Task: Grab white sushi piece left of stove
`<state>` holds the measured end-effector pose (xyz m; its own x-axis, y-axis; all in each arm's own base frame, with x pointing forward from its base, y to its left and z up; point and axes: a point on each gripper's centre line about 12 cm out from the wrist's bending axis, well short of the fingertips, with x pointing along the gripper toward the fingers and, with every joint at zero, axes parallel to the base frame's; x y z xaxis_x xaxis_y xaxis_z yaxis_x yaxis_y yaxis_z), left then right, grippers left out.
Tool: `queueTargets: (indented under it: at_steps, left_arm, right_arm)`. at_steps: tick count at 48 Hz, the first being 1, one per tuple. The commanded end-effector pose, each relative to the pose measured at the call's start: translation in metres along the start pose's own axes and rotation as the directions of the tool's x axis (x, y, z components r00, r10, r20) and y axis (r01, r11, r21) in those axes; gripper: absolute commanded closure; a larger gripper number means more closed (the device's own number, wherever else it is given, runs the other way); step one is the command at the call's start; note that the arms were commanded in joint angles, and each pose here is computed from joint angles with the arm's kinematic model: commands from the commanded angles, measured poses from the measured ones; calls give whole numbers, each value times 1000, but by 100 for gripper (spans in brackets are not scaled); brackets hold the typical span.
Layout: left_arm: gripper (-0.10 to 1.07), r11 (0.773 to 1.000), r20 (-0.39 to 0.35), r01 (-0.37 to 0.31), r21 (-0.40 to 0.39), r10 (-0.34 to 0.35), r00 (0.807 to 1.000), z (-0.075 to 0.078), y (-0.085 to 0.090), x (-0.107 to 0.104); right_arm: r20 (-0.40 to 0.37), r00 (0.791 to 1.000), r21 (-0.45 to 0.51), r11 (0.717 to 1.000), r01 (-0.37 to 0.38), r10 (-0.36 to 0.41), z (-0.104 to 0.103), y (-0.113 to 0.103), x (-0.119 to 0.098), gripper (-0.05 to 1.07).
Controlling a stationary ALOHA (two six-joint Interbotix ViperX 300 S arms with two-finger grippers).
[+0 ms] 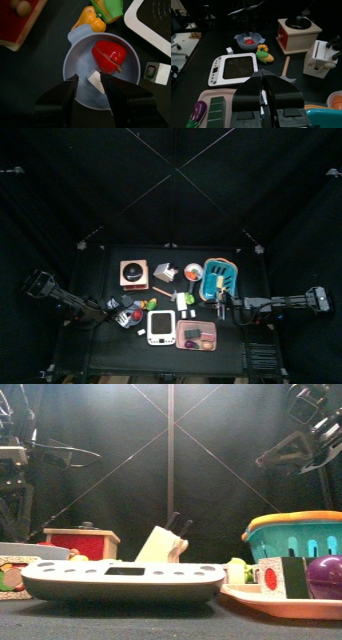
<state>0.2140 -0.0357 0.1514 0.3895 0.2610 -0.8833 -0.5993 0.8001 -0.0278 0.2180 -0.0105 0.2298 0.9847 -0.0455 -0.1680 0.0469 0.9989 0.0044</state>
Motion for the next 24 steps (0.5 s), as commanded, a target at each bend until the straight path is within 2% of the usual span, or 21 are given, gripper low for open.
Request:
queueTargets:
  at_steps: [1, 7, 12, 18, 24]
  left_arm:
    - [19, 999, 29, 43, 7, -43, 999, 9, -13, -9]
    - [19, 993, 66, 106, 54, -110, 992, 15, -33, -21]
    - [19, 987, 88, 130, 92, -138, 987, 19, -45, -26]
    - [19, 977, 88, 168, 134, -180, 980, 22, -67, -24]
    - [19, 951, 72, 219, 216, -239, 968, 18, -93, -16]
  right_arm:
    - [14, 1000, 1, 1000, 0, 0, 5, 0, 1, 102]
    - [15, 1000, 0, 1000, 0, 0, 5, 0, 1, 102]
    - [14, 1000, -1, 1000, 1, -1, 5, 0, 1, 102]
    - [14, 1000, 0, 1000, 0, 0, 5, 0, 1, 102]
    - [14, 1000, 0, 1000, 0, 0, 5, 0, 1, 102]
